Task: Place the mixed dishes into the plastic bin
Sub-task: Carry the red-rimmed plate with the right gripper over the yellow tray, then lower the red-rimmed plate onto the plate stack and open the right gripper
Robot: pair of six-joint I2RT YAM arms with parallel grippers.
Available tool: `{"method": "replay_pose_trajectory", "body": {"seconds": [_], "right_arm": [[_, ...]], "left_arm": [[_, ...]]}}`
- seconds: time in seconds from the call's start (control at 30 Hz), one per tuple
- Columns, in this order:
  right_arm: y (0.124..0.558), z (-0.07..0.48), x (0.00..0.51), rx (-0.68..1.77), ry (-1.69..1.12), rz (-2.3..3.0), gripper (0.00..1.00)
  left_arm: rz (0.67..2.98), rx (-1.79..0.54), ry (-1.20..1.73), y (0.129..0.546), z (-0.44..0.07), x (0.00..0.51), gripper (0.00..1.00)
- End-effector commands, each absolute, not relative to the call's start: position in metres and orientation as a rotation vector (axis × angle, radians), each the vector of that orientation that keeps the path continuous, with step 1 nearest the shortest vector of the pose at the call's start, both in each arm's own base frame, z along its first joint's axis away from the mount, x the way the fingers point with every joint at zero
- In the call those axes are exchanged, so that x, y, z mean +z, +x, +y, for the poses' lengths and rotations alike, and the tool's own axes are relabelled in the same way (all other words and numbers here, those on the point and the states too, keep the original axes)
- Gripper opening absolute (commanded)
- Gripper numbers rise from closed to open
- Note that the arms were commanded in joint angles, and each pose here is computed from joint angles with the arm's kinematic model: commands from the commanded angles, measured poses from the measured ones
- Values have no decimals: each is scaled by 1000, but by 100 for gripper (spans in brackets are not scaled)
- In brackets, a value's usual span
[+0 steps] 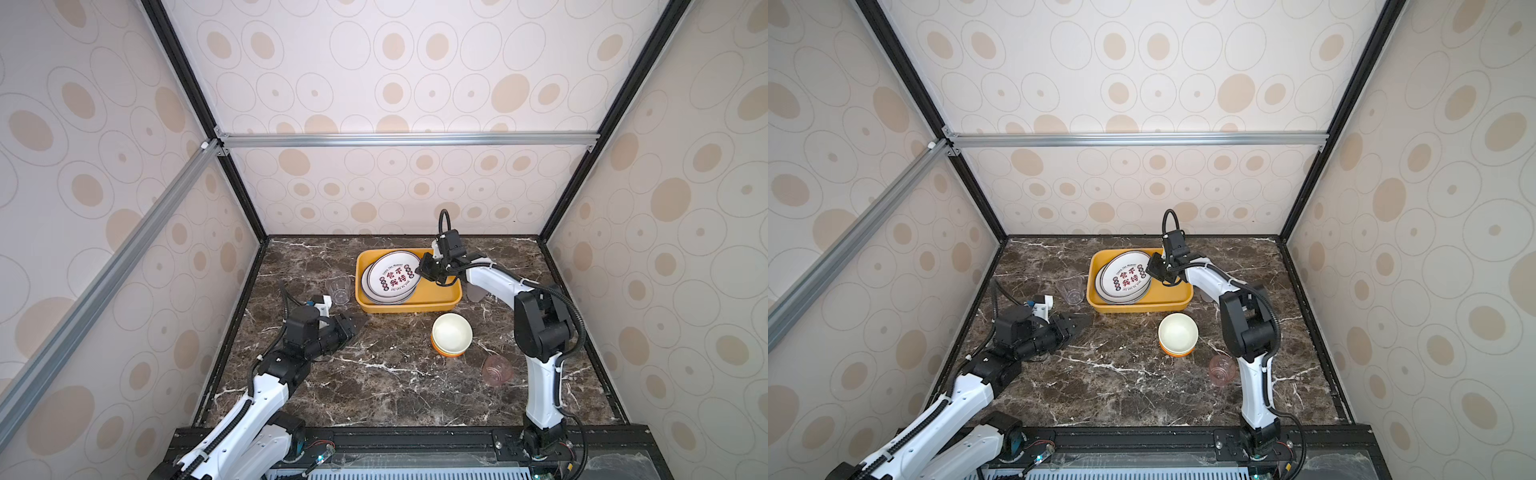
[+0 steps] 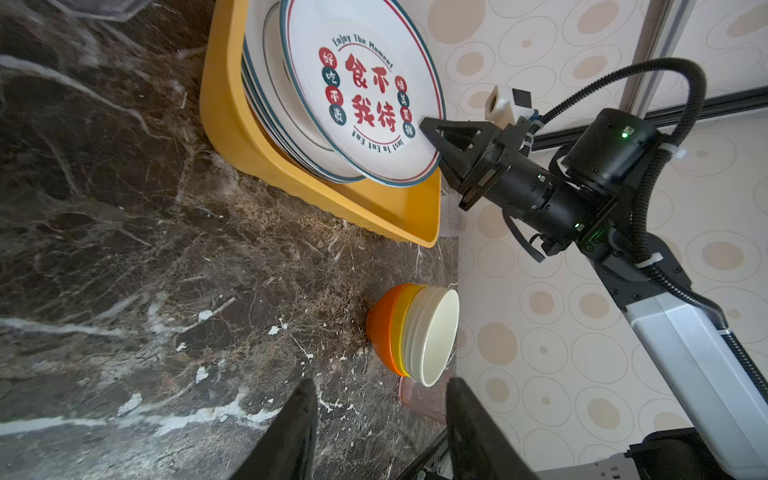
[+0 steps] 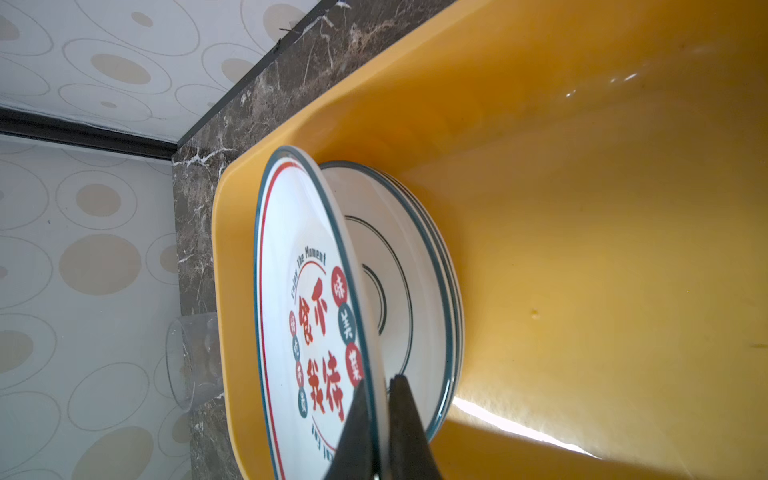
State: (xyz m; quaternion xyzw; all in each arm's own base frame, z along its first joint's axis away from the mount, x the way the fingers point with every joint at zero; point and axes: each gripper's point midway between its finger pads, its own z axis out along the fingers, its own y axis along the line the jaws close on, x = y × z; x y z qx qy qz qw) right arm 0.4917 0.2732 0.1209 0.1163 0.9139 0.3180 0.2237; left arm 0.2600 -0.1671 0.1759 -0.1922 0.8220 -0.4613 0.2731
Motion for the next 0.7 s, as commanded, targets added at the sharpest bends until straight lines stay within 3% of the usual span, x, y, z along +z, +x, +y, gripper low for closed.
{"method": "replay_pose_trajectory", "body": {"seconds": [0.0,0.67], "right_arm": [[504,280,134,915,322,2479,0],[507,288,115,921,327,2506,0]], "left_arm": [[2218,-1230,-489,260,-168,177,50],[2227,-1217,-501,259,-166,172,50]]}}
